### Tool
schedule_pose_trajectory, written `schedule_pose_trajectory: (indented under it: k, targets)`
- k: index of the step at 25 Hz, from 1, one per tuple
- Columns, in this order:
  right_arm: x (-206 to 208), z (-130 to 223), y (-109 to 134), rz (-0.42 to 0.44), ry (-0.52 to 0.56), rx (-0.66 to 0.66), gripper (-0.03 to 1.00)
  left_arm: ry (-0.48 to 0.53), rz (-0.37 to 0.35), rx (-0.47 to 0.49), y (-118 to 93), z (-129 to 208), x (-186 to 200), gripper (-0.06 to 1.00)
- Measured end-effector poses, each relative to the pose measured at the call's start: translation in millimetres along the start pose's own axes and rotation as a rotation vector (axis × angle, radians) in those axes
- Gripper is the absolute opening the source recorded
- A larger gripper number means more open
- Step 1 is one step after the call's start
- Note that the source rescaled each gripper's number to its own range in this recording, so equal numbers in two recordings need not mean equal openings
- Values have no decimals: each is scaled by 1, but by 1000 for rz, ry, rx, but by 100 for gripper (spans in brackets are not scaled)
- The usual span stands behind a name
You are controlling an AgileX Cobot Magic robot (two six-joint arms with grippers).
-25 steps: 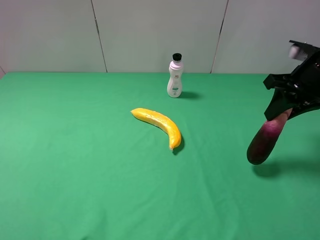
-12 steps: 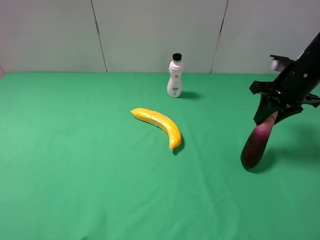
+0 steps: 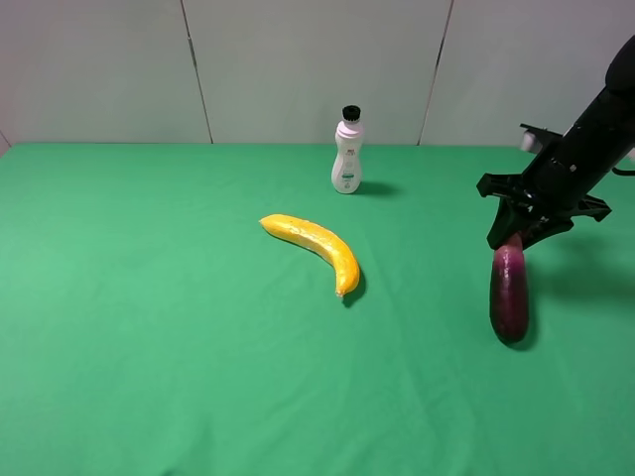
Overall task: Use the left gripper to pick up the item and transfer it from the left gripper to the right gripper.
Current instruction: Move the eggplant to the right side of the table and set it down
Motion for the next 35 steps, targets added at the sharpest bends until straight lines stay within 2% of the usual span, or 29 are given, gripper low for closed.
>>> schedule_pose_trajectory:
  k: [8, 14, 31, 32, 35]
  targets:
    - [-20, -16, -10, 32, -68, -5, 1, 0, 0, 0, 0, 0, 0, 97]
    - [-33, -20, -15, 41, -75, -5, 1, 0, 0, 0, 0, 0, 0, 97]
    - [-33, -21, -12, 22, -82, 5, 0, 0, 0, 0, 0, 0, 0, 97]
    - [-33, -21, -12, 20, -83, 4, 7, 0, 0, 0, 0, 0, 0, 97]
    - [-33, -21, -11, 14, -85, -4, 71, -1, 0, 0, 0, 0, 0, 97]
Point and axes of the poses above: a point on each arm's last joint axis where the gripper is mounted, x pointing back along that axis away from the gripper, y along the wrist's bending axis when the last joint is at zero, z = x × y, the point moved 7 cm from there along -x, pointing out along that axis toward the gripper, and after that the axes turned 2 degrees about x, right-handed, at the moved point
